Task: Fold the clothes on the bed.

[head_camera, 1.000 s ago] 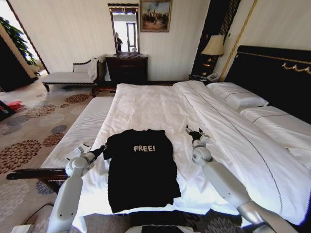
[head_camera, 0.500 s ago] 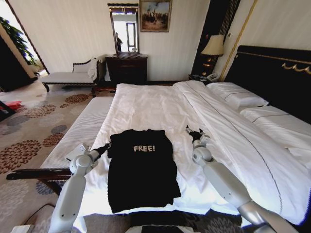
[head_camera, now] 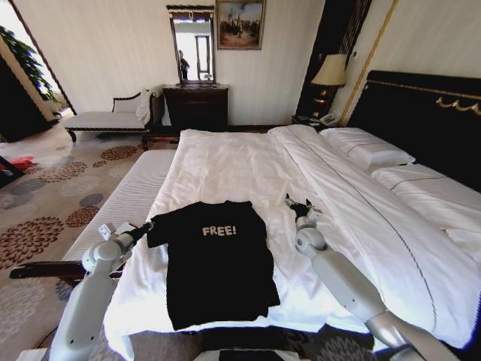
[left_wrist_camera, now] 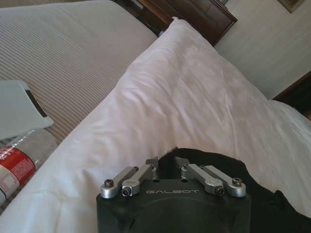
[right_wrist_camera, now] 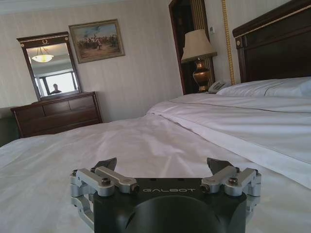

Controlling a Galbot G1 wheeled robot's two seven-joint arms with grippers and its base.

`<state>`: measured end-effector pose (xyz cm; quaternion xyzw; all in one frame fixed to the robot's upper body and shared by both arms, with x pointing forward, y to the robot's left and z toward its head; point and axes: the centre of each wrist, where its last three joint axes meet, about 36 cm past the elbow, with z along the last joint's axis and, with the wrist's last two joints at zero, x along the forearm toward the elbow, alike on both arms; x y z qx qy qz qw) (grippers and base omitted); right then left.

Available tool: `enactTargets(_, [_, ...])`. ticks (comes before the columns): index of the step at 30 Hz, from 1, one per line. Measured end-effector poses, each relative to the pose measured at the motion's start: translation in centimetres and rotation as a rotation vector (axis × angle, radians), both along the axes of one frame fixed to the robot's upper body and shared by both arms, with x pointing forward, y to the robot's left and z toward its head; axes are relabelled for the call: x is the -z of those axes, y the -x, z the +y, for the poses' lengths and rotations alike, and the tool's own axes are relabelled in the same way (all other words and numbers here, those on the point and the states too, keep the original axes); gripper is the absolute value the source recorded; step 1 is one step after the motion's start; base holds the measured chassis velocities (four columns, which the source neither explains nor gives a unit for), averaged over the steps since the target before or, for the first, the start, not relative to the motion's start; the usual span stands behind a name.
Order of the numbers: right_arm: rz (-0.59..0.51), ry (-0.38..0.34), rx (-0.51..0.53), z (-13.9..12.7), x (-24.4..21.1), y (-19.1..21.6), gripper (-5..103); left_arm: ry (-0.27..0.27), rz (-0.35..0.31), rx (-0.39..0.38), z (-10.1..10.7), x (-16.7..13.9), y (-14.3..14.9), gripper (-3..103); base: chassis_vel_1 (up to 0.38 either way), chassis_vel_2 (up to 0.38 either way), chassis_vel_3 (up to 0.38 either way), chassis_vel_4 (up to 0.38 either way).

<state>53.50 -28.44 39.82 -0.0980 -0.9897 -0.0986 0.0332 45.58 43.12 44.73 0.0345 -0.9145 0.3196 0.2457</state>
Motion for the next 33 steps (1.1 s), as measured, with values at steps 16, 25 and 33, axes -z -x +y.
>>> enactTargets(16, [0.005,-0.005,0.003,-0.6,0.0,0.3,100,0.008,-0.124,-0.057,2.4,-5.8,1.3,75,0.000,0.000,0.000,0.000])
enactTargets(25, [0.018,-0.054,-0.200,2.8,-0.8,3.4,100,-0.135,-0.417,0.008,-2.7,-17.0,5.2,100,0.000,0.000,0.000,0.000])
enactTargets(33, [0.212,-0.165,-0.336,9.6,-3.4,7.4,100,-0.277,-0.538,0.057,-6.5,-21.6,9.7,100,0.000,0.000,0.000,0.000])
